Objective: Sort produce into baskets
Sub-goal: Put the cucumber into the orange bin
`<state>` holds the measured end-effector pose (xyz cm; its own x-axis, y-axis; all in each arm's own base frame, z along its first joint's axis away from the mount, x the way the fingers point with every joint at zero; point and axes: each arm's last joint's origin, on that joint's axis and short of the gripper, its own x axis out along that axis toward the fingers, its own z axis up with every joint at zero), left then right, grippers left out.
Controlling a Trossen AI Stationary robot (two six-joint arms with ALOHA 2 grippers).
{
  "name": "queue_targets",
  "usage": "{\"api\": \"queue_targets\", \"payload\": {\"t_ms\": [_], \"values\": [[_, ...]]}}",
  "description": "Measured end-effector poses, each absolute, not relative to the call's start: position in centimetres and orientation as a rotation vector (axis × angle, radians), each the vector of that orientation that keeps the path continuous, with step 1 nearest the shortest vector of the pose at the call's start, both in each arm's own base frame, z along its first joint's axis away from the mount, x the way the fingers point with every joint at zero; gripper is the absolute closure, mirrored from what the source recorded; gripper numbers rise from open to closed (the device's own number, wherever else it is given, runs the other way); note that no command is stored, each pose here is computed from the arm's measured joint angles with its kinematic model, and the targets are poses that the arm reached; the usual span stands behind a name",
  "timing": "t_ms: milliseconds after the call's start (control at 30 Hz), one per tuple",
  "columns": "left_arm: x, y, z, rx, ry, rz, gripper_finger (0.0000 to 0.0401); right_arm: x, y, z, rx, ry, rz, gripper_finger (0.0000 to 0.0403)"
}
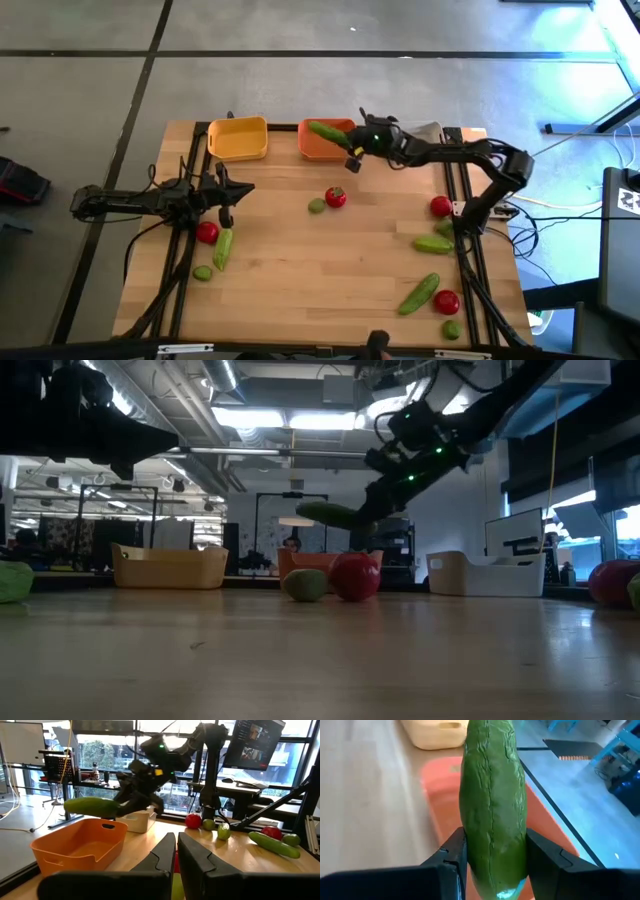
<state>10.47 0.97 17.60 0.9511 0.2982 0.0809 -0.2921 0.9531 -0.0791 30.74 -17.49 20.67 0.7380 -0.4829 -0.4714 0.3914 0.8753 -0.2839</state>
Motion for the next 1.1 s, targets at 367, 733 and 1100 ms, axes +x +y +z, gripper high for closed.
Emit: {"api": "queue_targets", "payload": {"t_ms": [367,733,1100], "values": [[10.5,1.0,17.6,-0.066,-0.092,0.303,0.0384,33.2,-22.0,20.0,-0.137,0.717,-0.454,0.0270],[10.5,1.0,17.6,-0.066,-0.092,0.304,0.0384,33.6,-23.3,17.5,-0.145,0.782,-0.398,0.0270],[10.5,1.0,17.6,-0.067,-0.092,0.304,0.0384,33.6,-23.3,17.4,-0.145,0.781,-0.400,0.0266]]}}
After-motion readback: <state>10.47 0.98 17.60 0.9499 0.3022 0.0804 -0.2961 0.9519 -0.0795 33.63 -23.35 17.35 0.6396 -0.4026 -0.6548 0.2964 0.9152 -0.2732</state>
